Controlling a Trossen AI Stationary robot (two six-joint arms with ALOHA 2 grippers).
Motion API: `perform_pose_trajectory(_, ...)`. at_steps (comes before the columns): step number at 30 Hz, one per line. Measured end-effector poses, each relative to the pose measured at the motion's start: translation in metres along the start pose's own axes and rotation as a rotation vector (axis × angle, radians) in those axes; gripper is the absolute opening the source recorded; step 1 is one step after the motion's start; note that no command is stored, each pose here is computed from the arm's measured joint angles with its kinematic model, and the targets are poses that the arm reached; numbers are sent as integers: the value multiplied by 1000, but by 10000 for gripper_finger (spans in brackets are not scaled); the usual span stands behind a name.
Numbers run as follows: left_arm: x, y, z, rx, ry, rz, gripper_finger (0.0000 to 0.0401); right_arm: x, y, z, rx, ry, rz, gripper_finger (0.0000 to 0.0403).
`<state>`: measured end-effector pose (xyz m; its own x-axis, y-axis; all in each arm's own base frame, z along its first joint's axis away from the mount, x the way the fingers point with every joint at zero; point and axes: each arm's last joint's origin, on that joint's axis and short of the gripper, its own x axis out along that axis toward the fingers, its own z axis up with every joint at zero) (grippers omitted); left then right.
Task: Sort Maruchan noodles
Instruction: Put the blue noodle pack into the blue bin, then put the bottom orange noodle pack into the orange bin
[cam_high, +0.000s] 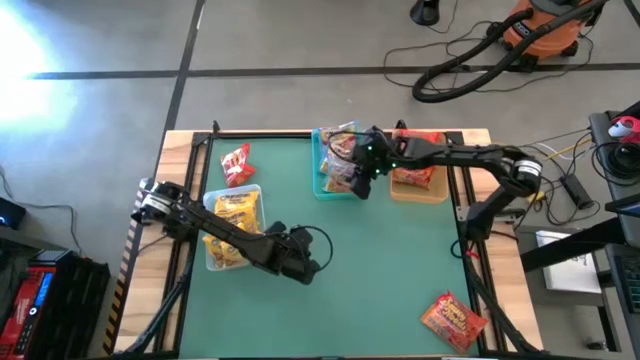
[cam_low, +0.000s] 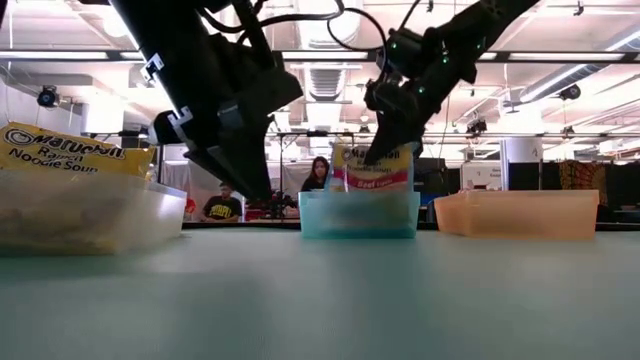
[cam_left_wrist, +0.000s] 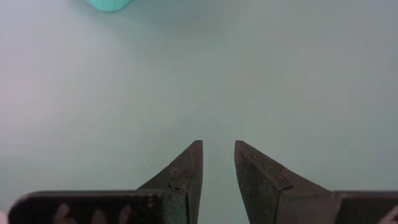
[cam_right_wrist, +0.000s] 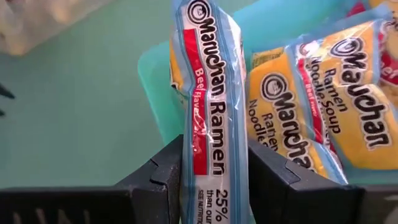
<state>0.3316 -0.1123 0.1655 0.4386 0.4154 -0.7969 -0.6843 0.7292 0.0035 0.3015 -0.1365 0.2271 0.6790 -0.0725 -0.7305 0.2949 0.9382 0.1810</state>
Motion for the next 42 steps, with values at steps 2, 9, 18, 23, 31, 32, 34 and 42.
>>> perform_pose_trajectory(2, 0, 0, 0, -4, -2, -4, 76, 4, -1, -1, -25, 9, -2, 127)
perform_pose_trajectory(9, 3, -1, -1, -23, -13, -24, 76, 11, -3, -1, 21, 12, -20, 135)
perform_pose_trajectory(18, 4, 0, -3, -27, -12, -26, 76, -9, 1, 20, 42, -5, -32, 178)
perform_pose_trajectory(23, 4, 0, -3, -22, -9, -24, 76, -27, 7, 26, 180, 120, -30, 186)
perform_pose_trajectory(31, 3, -1, -5, -23, -9, -28, 76, -37, 67, 16, 222, 314, 97, 168)
perform_pose_trajectory(32, 3, -2, -5, -33, -10, -32, 76, -38, 78, 12, 207, 338, 109, 166)
perform_pose_trajectory(34, 2, -4, -5, -58, -13, -46, 76, -41, 100, 5, 178, 367, 123, 161)
perform_pose_trajectory(42, -4, -13, -9, -91, -35, -110, 76, -58, 181, -40, 144, 515, 22, 155)
